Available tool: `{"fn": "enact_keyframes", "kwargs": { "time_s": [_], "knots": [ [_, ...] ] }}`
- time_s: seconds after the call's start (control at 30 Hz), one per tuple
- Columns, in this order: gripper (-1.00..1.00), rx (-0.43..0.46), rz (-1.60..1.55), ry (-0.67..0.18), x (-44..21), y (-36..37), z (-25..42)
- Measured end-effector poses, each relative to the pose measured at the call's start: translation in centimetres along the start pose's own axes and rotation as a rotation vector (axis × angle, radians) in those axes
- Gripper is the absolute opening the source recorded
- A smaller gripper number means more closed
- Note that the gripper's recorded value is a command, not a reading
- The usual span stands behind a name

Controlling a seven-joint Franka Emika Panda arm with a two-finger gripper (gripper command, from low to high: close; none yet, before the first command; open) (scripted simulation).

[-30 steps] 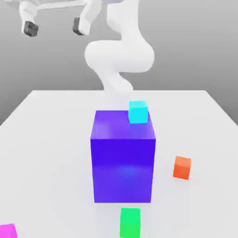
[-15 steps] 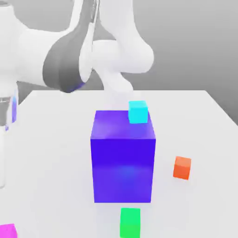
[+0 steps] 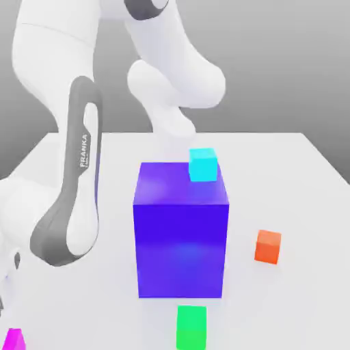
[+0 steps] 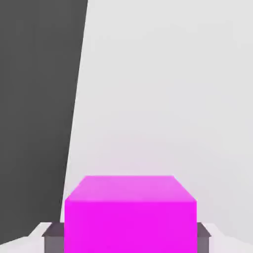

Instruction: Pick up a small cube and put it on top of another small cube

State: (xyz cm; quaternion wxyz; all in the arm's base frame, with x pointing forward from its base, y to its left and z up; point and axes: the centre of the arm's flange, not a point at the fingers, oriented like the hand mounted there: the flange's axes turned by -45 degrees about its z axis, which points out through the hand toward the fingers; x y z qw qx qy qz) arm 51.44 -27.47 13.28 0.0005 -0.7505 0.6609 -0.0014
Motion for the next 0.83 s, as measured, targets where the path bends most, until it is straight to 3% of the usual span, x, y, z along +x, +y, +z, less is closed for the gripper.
{"fn": "enact_keyframes", "kwargs": {
  "time_s": [0.2,0.57,0.73,0.77,0.83],
  "knots": [
    [-1.00,0.000,-0.013,-0.002,-0.5,-0.2,-5.3],
    [-1.00,0.004,-0.792,-0.007,-28.0,-0.2,-10.8],
    [-1.00,0.000,-0.873,-0.001,-30.5,0.6,-5.7],
    [1.00,0.000,-0.875,-0.002,-30.6,0.7,-5.0],
    [1.00,0.000,-0.875,-0.002,-30.6,0.7,-5.0]
  ]
}}
